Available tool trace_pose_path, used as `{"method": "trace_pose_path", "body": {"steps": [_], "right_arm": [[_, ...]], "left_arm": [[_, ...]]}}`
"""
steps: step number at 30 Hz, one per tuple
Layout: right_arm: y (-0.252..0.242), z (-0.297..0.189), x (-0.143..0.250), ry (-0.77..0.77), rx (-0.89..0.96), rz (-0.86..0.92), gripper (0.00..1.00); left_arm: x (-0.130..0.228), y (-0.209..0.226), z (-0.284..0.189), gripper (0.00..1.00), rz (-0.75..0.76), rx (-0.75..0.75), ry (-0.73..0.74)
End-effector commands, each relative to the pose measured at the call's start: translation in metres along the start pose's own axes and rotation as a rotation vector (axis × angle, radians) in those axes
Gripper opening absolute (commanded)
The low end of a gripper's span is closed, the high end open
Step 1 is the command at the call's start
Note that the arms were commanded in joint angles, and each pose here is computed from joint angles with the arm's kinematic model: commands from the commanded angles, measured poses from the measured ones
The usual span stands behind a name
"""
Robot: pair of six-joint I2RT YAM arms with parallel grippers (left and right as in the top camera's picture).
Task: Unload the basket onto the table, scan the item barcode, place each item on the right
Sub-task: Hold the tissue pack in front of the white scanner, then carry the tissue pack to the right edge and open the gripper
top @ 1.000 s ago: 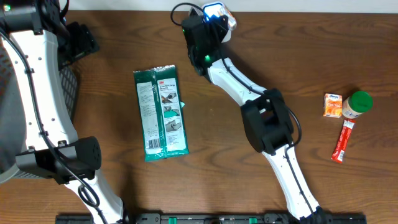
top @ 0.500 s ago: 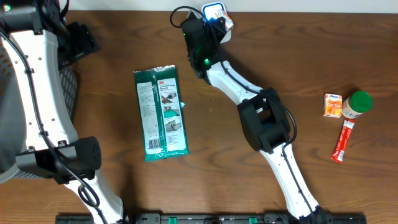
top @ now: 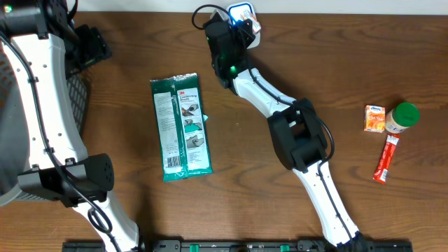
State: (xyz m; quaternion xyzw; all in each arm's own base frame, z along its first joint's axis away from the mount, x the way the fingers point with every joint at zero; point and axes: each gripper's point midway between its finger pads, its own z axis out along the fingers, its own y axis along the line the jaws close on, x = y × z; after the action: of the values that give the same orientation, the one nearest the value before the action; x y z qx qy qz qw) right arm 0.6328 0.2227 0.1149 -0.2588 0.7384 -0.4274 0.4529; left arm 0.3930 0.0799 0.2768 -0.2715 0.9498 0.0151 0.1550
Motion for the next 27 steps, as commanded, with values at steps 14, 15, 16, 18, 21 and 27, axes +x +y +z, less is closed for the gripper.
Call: {"method": "trace_pose_path", "body": {"steps": [14, 15, 16, 18, 21, 27], "right_arm": [[-0.117, -0.034, -0.025, 0.017, 0.138, 0.246, 0.01], [-0.127, -0.040, -0.027, 0.016, 0.128, 0.268, 0.01], [-0.136, -0.048, -0.030, 0.011, 0.105, 0.291, 0.01], [-0.151, -0.065, -0.034, -0.003, 0.028, 0.339, 0.01], [-0.168, -0.098, -0.036, -0.027, -0.171, 0.439, 0.01], [-0.209, -0.172, -0.003, 0.048, -0.481, 0.590, 0.01]], "left_arm": [[0.011, 0.008, 0.002, 0.82, 0.014, -0.035, 0.051], [0.011, 0.008, 0.002, 0.82, 0.014, -0.035, 0.051], [0.011, 0.008, 0.002, 0.82, 0.014, -0.035, 0.051], [0.011, 0.008, 0.002, 0.82, 0.014, -0.035, 0.051], [0.011, 0.008, 0.002, 0.82, 0.014, -0.035, 0.051], [0.011, 0.008, 0.002, 0.82, 0.014, -0.035, 0.051]]}}
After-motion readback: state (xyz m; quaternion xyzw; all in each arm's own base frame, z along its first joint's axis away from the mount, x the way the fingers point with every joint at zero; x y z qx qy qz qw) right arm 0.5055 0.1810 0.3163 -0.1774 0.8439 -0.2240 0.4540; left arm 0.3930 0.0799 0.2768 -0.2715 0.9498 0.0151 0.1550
